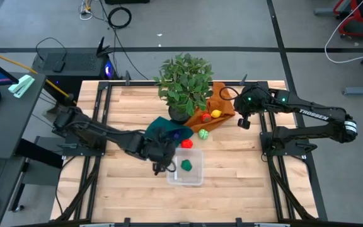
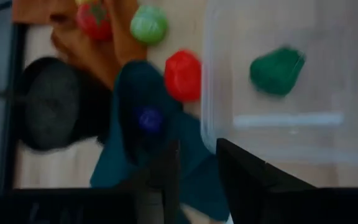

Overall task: Pick and placing Produce into tupperware
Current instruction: Put the lemon into the transparent bin

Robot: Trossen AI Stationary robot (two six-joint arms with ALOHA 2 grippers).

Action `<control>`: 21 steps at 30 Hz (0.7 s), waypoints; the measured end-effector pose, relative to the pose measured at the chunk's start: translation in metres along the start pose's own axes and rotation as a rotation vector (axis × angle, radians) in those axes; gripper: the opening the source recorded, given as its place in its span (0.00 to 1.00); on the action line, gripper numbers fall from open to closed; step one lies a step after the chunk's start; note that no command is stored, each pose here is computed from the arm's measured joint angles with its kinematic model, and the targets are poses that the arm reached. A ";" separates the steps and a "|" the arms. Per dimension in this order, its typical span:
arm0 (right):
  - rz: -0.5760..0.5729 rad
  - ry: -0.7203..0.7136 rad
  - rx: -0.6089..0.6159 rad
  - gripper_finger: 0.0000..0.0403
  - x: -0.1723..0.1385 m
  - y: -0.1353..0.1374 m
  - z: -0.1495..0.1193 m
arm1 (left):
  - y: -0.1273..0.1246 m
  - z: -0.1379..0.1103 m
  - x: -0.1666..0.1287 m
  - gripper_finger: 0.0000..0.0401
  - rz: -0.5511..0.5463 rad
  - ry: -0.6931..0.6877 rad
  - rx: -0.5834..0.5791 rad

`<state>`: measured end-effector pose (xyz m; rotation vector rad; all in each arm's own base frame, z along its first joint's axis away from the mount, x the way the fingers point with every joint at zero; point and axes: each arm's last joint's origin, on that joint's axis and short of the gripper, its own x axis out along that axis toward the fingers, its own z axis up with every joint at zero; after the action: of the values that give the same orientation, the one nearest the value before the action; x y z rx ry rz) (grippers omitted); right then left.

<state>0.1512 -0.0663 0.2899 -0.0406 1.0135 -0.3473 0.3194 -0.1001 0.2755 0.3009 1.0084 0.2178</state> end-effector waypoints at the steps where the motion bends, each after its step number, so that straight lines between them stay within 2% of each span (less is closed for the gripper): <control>1: 0.000 0.003 0.001 0.00 0.000 0.000 0.000 | -0.001 -0.005 -0.002 0.26 0.005 -0.019 -0.012; 8: 0.000 0.004 0.004 0.00 0.000 0.000 0.000 | 0.012 -0.060 -0.004 0.22 -0.029 -0.218 -0.165; 15: 0.001 0.011 0.024 0.00 0.002 0.000 -0.002 | 0.032 -0.123 -0.004 0.19 0.137 -0.276 -0.321; 21: -0.003 0.065 0.049 0.00 0.017 0.000 -0.014 | 0.031 -0.148 0.007 0.18 0.156 -0.413 -0.380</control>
<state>0.1479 -0.0695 0.2681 0.0134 1.0689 -0.3782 0.1953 -0.0469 0.2071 0.0704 0.5199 0.4614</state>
